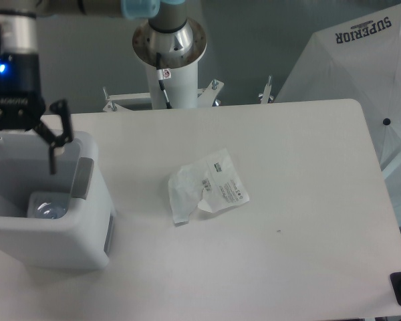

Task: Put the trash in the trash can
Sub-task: 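Open the gripper to drop the bottle into the bin, then move the open gripper over the clear plastic bag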

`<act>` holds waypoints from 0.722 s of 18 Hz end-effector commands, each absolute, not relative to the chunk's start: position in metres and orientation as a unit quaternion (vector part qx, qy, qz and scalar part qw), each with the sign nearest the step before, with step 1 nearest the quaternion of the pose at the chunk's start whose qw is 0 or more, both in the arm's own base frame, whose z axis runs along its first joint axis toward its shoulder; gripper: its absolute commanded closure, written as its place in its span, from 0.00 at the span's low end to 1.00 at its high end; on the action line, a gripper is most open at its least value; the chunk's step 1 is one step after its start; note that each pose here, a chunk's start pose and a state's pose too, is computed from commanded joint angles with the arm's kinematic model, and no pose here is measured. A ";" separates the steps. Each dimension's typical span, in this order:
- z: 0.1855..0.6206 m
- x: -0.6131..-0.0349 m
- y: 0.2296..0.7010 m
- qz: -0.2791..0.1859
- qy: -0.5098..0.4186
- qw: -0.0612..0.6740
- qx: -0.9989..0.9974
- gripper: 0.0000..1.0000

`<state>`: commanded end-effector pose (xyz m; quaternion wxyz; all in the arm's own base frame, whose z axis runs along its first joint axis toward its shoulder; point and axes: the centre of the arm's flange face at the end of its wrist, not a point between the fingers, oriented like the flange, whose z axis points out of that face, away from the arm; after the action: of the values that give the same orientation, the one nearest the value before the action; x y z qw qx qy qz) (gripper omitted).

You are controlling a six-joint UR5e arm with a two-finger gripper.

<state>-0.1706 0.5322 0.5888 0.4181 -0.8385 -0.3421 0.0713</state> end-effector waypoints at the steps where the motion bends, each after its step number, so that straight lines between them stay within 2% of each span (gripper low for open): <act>1: 0.576 -0.194 0.517 0.080 -0.365 0.404 -0.835 0.00; 3: 0.542 -0.239 0.490 0.097 -0.404 0.370 -0.831 0.00; 7: 0.480 -0.305 0.446 0.126 -0.424 0.301 -0.845 0.00; 13: 0.389 -0.330 0.423 0.128 -0.399 0.199 -0.886 0.00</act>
<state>-0.3302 0.4226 0.3889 0.1986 -0.8860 -0.3989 0.1283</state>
